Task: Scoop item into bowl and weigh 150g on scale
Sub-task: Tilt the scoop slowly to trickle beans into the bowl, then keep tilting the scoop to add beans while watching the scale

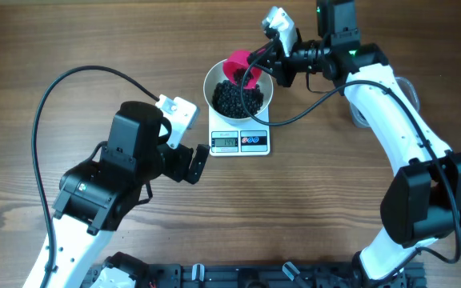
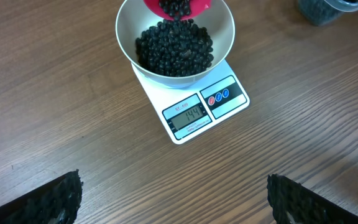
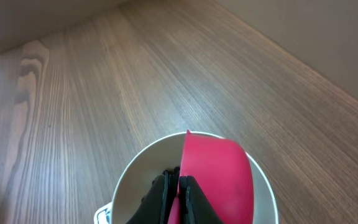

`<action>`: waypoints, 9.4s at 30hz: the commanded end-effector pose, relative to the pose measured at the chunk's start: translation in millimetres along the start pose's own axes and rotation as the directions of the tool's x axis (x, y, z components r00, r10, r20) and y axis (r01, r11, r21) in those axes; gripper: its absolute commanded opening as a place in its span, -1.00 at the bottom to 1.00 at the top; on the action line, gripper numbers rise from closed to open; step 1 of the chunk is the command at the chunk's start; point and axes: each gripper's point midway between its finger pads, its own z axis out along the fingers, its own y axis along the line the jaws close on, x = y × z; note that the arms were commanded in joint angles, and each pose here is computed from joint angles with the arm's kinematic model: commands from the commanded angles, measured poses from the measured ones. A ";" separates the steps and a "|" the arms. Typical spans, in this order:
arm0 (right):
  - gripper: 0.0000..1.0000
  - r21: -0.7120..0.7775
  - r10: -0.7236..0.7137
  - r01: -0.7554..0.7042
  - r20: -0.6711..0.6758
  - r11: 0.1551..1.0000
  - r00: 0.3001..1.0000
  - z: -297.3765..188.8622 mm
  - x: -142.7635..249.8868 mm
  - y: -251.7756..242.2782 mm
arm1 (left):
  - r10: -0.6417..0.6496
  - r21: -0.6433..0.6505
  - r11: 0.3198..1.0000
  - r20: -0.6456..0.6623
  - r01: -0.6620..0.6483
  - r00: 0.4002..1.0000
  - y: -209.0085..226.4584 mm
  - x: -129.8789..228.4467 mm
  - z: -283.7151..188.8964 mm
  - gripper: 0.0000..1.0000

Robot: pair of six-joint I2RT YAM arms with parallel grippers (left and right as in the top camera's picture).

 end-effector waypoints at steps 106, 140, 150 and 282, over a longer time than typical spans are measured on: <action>-0.91 -0.044 0.026 -0.025 0.002 0.999 1.000 -9.1 -6.3 15.4 | 0.006 0.008 1.000 0.021 -0.007 1.000 -0.8 -5.9 -4.4 1.00; -0.91 0.034 0.000 -0.001 0.027 0.999 1.000 -12.6 -18.3 2.6 | 0.007 0.008 1.000 0.021 -0.007 1.000 -0.8 -5.9 -4.4 1.00; -0.91 0.009 0.020 -0.020 0.008 1.000 1.000 -12.5 -12.2 8.2 | 0.007 0.007 1.000 0.021 -0.007 1.000 -0.7 -5.9 -4.4 1.00; -0.91 0.141 0.044 -0.038 -0.037 0.989 0.998 -13.2 -10.6 -6.3 | 0.006 0.007 1.000 0.021 -0.007 1.000 -0.7 -5.9 -4.4 1.00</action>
